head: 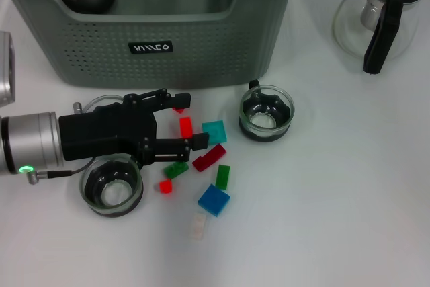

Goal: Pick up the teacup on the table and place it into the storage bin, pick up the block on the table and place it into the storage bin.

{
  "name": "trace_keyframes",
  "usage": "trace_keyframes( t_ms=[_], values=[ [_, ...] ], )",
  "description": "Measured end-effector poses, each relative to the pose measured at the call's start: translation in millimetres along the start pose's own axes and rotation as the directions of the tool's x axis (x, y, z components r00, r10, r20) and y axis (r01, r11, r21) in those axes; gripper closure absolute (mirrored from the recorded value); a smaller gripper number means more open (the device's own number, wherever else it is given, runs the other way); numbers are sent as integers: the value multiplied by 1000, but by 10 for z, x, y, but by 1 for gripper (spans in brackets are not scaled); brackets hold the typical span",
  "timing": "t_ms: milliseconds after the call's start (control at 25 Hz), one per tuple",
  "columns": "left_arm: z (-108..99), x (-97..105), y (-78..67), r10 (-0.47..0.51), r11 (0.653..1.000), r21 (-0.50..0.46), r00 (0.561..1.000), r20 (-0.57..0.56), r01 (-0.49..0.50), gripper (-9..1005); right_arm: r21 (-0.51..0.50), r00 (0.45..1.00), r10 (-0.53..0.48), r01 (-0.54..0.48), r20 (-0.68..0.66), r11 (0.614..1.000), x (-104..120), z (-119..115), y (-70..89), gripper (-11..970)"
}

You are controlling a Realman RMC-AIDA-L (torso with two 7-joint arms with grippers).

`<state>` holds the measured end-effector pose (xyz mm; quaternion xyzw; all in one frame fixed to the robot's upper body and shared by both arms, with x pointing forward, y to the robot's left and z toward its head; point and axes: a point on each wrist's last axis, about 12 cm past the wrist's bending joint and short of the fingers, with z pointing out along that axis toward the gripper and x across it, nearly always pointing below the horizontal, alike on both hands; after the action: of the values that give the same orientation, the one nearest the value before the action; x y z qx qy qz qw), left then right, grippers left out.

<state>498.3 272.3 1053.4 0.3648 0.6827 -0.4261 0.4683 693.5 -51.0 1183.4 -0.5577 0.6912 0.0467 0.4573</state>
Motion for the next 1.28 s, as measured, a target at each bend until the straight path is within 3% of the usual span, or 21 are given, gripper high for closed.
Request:
trace_keyframes(
  t_ms=[1040,1280],
  values=[
    [-6,27,-22,-7,1000,0,1000,1,7,132,-37,999,42,-42,11,998,70,0,59,888],
    [-4,32,-26,-9,1000,-1,1000,2,9,133,-17,998,45,-45,32,999,49,-46,3,629]
  ],
)
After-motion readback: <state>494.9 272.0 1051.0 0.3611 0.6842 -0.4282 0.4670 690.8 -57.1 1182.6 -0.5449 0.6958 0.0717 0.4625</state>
